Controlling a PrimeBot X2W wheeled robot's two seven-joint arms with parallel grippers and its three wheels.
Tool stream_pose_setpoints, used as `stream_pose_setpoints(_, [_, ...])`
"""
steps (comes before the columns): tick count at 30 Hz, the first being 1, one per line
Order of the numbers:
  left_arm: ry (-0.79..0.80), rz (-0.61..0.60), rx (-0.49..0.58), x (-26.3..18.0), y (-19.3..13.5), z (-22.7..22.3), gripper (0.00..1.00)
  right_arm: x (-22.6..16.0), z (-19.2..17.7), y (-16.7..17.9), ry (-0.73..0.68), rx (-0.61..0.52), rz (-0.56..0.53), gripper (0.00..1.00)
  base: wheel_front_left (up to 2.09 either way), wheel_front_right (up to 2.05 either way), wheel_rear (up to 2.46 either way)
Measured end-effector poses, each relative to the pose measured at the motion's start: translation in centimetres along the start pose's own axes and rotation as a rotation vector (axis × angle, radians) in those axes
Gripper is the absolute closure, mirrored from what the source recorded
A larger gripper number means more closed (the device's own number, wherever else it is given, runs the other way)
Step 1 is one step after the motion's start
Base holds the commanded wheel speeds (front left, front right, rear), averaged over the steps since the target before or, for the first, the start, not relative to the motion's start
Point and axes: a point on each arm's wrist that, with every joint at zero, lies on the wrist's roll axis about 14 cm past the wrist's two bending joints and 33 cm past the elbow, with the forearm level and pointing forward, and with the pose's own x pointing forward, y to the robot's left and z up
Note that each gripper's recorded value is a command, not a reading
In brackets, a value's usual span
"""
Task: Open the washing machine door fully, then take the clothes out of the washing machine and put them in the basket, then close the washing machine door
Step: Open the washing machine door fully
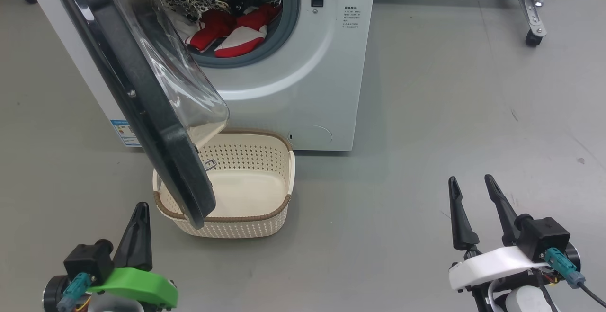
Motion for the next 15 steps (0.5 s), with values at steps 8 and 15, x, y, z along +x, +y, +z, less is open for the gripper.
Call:
stream_pose_setpoints(8, [-0.082,0.006,-0.002,0.7,0.2,2.6,1.0,0.1,0.1,-0.1,-0.004,0.002,-0.003,0.0,0.0,0.0,0.0])
stream_pose_setpoints(15, [-0.254,-0.015,-0.004,2.5,-0.5,8.5,1.0,0.1,0.2,0.2,-0.011,0.011,0.0,0.0,0.0,0.0,0.0])
